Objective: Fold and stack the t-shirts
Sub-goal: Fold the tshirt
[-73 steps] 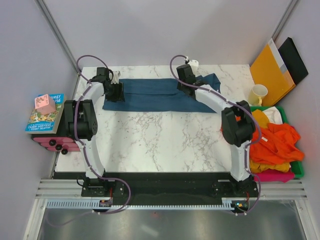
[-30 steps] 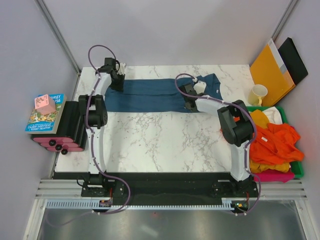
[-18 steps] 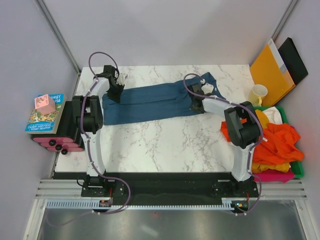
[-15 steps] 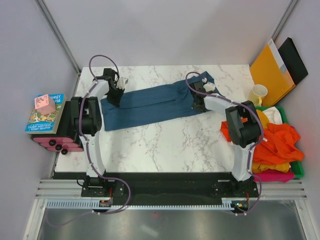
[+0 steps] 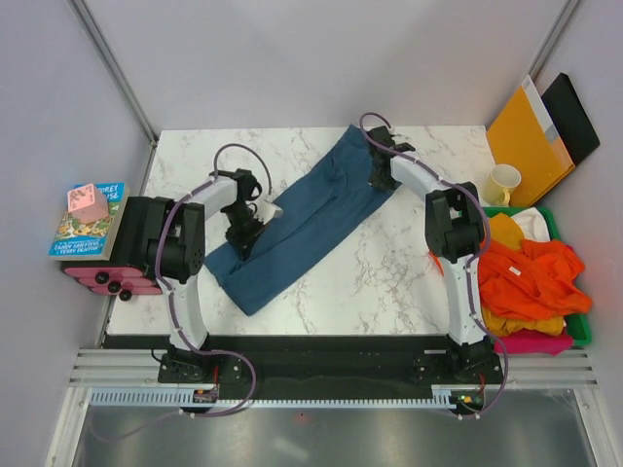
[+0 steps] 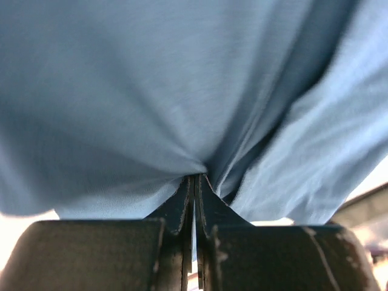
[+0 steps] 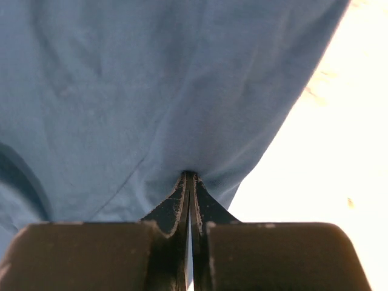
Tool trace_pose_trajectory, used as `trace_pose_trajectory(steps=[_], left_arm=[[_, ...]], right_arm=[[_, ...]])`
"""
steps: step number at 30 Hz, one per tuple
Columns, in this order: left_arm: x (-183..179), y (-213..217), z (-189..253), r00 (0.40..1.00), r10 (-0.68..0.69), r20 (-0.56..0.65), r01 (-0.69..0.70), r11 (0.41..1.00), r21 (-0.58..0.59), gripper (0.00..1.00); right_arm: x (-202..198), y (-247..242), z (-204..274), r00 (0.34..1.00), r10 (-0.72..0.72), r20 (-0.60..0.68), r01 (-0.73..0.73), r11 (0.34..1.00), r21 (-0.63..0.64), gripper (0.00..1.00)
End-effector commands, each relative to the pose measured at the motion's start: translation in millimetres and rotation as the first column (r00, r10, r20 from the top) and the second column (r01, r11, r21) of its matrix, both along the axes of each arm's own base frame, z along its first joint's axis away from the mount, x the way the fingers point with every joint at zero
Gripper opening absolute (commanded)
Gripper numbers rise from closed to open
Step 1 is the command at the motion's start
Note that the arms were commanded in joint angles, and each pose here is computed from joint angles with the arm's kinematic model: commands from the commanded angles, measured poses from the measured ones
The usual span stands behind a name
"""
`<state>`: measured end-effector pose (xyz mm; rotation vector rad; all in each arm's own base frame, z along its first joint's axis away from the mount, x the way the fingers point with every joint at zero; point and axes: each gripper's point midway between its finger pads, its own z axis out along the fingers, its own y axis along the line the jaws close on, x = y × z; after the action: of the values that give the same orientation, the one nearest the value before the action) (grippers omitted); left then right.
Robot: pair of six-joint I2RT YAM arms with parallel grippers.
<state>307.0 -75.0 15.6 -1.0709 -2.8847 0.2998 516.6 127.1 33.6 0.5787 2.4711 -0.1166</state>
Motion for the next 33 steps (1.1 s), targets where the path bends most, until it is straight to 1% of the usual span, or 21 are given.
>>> trace_pose_trajectory(steps=[1,3,5,6,8,12,14,15,16,19,21,22,25,27,28,29,31,32,33], left_arm=[[-48.4,-18.5,15.7,0.984,-0.14,-0.114,0.133,0.989,-0.061,0.02],[-62.9,-32.9,23.9,0.973,-0.191,-0.133,0.18,0.979,-0.094,0.02],[-77.7,-47.9,30.7,0.957,-0.245,-0.155,0.226,0.966,-0.127,0.02],[-82.7,-53.0,34.7,0.952,-0.263,-0.156,0.243,0.96,-0.138,0.02],[-91.3,-68.5,39.0,0.938,-0.312,-0.151,0.289,0.944,-0.157,0.02],[-95.4,-95.9,45.5,0.924,-0.358,-0.134,0.331,0.924,-0.19,0.02],[-103.3,-113.5,44.4,0.912,-0.377,-0.162,0.339,0.915,-0.217,0.02],[-101.6,-122.2,46.2,0.909,-0.388,-0.153,0.35,0.91,-0.224,0.02],[-108.5,-132.6,42.5,0.897,-0.406,-0.173,0.365,0.904,-0.224,0.02],[-117.3,-155.6,44.2,0.879,-0.443,-0.177,0.396,0.884,-0.247,0.02],[-118.6,-164.0,40.5,0.872,-0.453,-0.185,0.406,0.881,-0.243,0.02],[-122.3,-166.8,39.2,0.867,-0.459,-0.195,0.413,0.88,-0.234,0.02],[-118.0,-167.1,37.5,0.874,-0.45,-0.187,0.412,0.887,-0.209,0.02],[-119.2,-162.1,41.5,0.876,-0.45,-0.173,0.416,0.887,-0.201,0.02],[-117.8,-159.4,43.0,0.879,-0.449,-0.159,0.417,0.887,-0.196,0.02],[-122.1,-152.8,41.4,0.879,-0.445,-0.173,0.414,0.891,-0.188,0.02],[-117.2,-146.0,49.4,0.894,-0.428,-0.133,0.402,0.897,-0.181,0.02],[-114.4,-143.4,50.5,0.902,-0.417,-0.115,0.393,0.901,-0.184,0.04],[-109.8,-143.5,63.3,0.913,-0.402,-0.069,0.382,0.902,-0.202,0.06]], right_arm=[[16.4,15.3,8.3,0.999,0.042,-0.021,-0.041,0.997,0.066,0.06],[24.5,30.7,5.5,0.996,0.083,-0.029,-0.079,0.989,0.128,0.11],[23.8,38.9,0.0,0.991,0.116,-0.064,-0.105,0.982,0.159,0.15],[28.7,49.3,-4.9,0.987,0.141,-0.07,-0.125,0.972,0.199,0.16],[26.3,58.4,-13.1,0.981,0.172,-0.094,-0.147,0.962,0.231,0.16],[21.4,72.9,-8.1,0.975,0.21,-0.078,-0.186,0.952,0.242,0.17],[21.3,82.8,-4.9,0.967,0.245,-0.062,-0.222,0.94,0.259,0.17],[21.0,85.5,-4.1,0.964,0.257,-0.061,-0.233,0.936,0.266,0.17],[21.1,86.8,-3.4,0.962,0.265,-0.058,-0.241,0.932,0.27,0.17],[20.8,87.8,1.9,0.957,0.285,-0.049,-0.263,0.928,0.265,0.18],[21.6,83.8,5.9,0.956,0.29,-0.045,-0.268,0.925,0.268,0.19],[21.9,81.7,6.9,0.957,0.288,-0.045,-0.266,0.926,0.266,0.19],[28.4,64.6,27.2,0.97,0.245,-0.001,-0.239,0.946,0.22,0.18],[32.5,57.7,45.9,0.972,0.23,0.055,-0.236,0.948,0.212,0.18],[36.6,56.2,63.8,0.969,0.224,0.101,-0.241,0.946,0.214,0.18],[37.5,54.1,69.6,0.969,0.22,0.114,-0.239,0.948,0.208,0.18],[41.3,50.2,86.3,0.965,0.217,0.151,-0.243,0.952,0.188,0.2],[43.4,47.3,106.9,0.959,0.206,0.195,-0.241,0.954,0.18,0.23],[44.9,43.8,117.5,0.956,0.194,0.22,-0.233,0.958,0.165,0.24]])
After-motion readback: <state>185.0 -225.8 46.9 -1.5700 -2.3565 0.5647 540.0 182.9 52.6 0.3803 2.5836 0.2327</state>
